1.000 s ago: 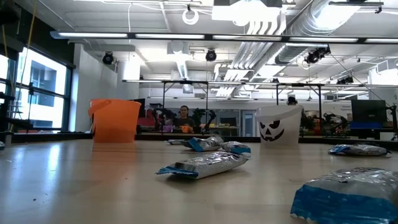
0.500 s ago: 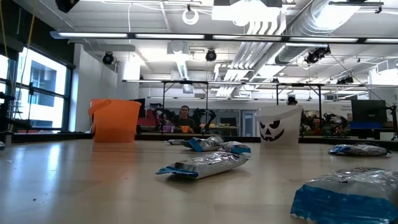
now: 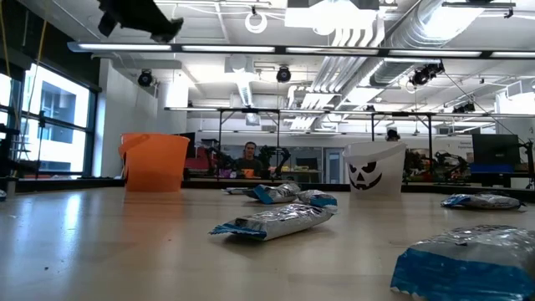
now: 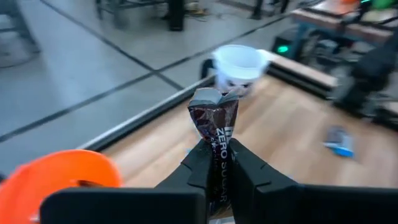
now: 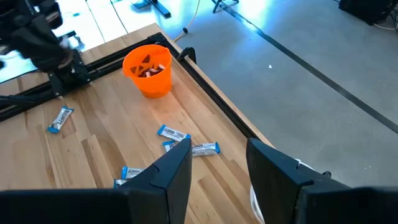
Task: Sort candy
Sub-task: Put the brown chocolate into the orange bucket
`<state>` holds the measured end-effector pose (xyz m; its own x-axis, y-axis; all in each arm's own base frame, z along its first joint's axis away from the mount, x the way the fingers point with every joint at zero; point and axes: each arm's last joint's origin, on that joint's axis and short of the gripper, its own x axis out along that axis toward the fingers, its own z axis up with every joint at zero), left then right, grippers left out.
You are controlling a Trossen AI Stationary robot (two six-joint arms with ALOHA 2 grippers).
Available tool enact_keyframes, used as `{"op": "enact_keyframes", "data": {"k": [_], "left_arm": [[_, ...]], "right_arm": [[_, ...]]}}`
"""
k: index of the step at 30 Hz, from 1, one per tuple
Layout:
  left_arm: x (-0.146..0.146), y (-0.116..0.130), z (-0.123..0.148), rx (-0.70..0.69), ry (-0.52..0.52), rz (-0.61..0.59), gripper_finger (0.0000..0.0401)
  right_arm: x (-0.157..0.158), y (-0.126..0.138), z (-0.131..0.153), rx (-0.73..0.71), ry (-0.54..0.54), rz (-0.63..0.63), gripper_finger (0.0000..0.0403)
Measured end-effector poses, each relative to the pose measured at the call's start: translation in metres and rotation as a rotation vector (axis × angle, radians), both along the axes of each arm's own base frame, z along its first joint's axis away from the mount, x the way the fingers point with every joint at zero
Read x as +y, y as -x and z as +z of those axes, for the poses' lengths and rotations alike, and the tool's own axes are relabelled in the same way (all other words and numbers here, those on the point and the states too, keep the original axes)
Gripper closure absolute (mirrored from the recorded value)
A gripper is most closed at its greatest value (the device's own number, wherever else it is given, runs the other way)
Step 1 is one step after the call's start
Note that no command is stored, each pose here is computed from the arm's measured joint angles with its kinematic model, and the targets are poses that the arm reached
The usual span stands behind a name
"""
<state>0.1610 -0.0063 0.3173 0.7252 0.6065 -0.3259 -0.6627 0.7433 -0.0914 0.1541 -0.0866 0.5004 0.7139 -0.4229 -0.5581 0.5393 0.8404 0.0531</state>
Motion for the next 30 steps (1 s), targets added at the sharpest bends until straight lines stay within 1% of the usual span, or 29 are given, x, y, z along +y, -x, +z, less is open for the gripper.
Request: {"op": "enact_keyframes", "data": {"k": [8, 10, 14, 16, 20, 23, 27, 30], "left_arm": [[0.039, 0.0, -0.004, 0.102, -0.014, 0.12, 0.0359], [0.049, 0.001, -0.005, 0.129, -0.035, 0.164, 0.0358], [0.068, 0.003, -0.008, 0.224, -0.078, 0.234, 0.0357], [0.08, 0.003, -0.012, 0.269, -0.075, 0.251, 0.0357], [0.105, 0.0, -0.024, 0.369, -0.033, 0.269, 0.0357], [0.126, -0.004, -0.037, 0.426, 0.038, 0.253, 0.0357], [0.146, -0.007, -0.054, 0.466, 0.142, 0.233, 0.0357], [0.156, -0.009, -0.062, 0.47, 0.186, 0.225, 0.0357]], "right_arm": [[0.0, 0.0, 0.0, 0.0, 0.0, 0.0, 0.0253], [0.0, 0.0, 0.0, 0.0, 0.0, 0.0, 0.0253], [0.0, 0.0, 0.0, 0.0, 0.0, 0.0, 0.0253], [0.0, 0.0, 0.0, 0.0, 0.0, 0.0, 0.0253], [0.0, 0.0, 0.0, 0.0, 0.0, 0.0, 0.0253], [0.0, 0.0, 0.0, 0.0, 0.0, 0.0, 0.0253], [0.0, 0.0, 0.0, 0.0, 0.0, 0.0, 0.0253], [0.0, 0.0, 0.0, 0.0, 0.0, 0.0, 0.0253]]}}
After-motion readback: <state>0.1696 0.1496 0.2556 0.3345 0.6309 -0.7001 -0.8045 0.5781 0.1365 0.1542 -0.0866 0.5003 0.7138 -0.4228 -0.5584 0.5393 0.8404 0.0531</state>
